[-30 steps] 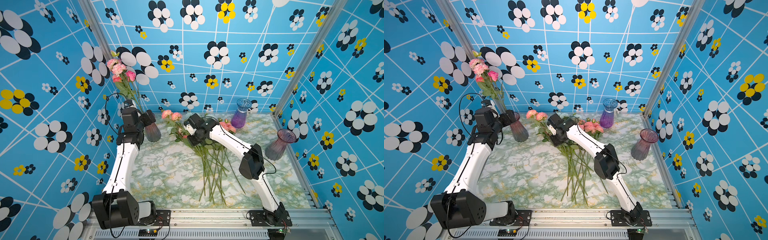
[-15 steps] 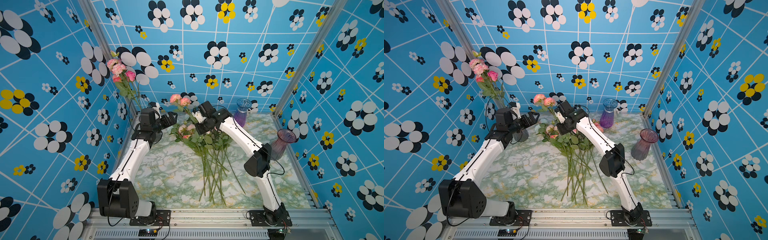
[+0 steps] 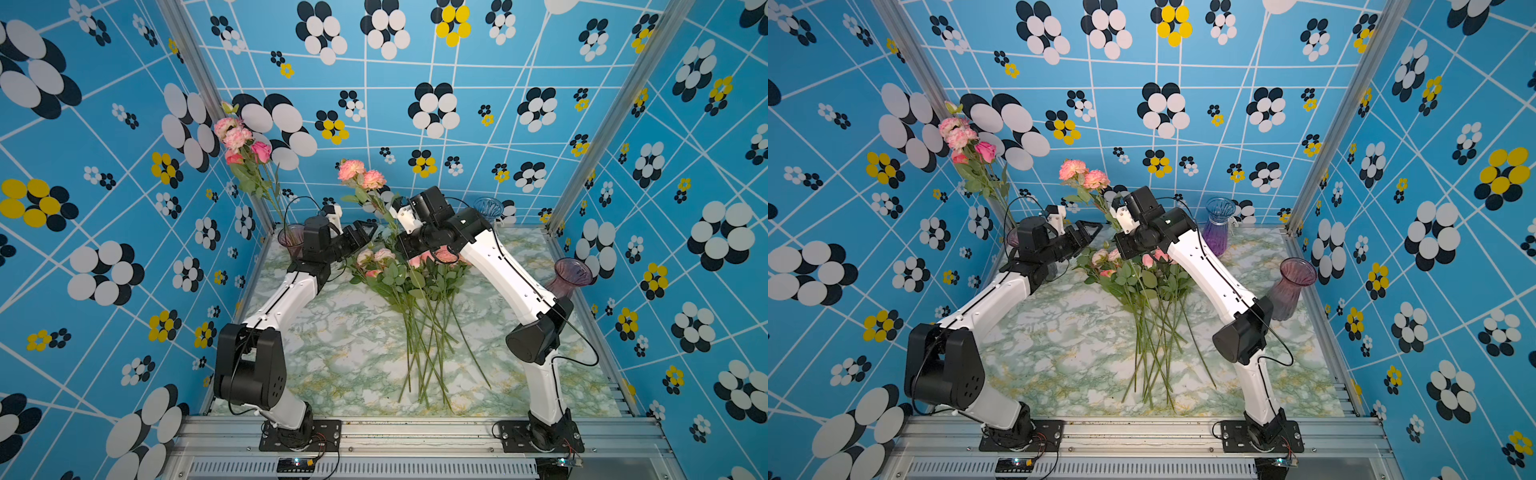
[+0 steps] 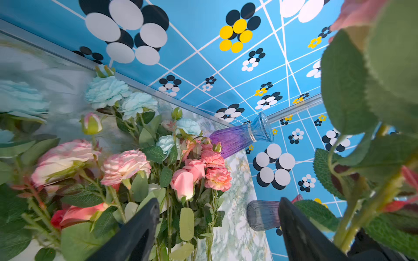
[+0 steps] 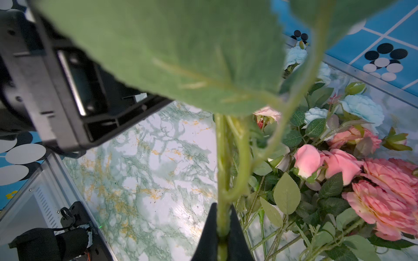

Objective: Place the pink flowers into the vase
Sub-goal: Place the flower in the vase.

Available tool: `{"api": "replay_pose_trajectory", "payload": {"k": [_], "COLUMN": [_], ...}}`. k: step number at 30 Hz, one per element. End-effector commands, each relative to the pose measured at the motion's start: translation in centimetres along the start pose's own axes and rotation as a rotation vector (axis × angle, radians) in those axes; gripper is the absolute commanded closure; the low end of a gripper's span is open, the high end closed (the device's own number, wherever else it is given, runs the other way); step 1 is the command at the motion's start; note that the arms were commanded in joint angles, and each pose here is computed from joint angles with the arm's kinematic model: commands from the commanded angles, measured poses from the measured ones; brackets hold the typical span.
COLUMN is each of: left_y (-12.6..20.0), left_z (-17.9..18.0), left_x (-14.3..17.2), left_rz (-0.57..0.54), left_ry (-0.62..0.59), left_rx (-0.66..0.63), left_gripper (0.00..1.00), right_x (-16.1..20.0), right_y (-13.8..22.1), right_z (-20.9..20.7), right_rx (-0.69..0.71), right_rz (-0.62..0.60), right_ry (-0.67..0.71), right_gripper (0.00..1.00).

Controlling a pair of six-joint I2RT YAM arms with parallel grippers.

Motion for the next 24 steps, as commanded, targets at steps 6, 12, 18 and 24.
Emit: {"api": "replay_pose_trajectory", "payload": {"k": [6,12,18,24], "left_y": [-0.4,-0.3,-0.8,-0.6], "left_z": [-2.5,-1.9,-2.7,-3.1], "left_x": [1.2,2.0,2.4,2.8], "left_rz": [0.049,0.066,0.08,0.099], "left_ry": [-0.026,-0.021,-0.02,-0.03], "left_rx": [0.141,0.153,0.195,0.225], "left_gripper": [0.28,0.43,0.49,0.49], "right_x": [0.2,0.3,0.3,0.5], "right_y": [-0.4,-1.2,-1.8,-2.6], "right_z": [0.4,0.4,0.2,-0.2], "right_rx": [-0.019,-0.028,-0.031,-0.032], "right_rz": [-0.001,0.006,0.008,0.022], "right_ry": [-0.01,-0.018,-0.026,-0.037], "right_gripper": [1.0,1.0,1.0,1.0]}}
Point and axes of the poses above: each gripper's point midway between its finger pads, its own y axis back along the fingers, its own z axis along the line the jaws close on, x = y × z, the point moved 4 cm from there along y, back along the fingers, and after that the axes turned 4 degrees about y, right-handed, at the moved point
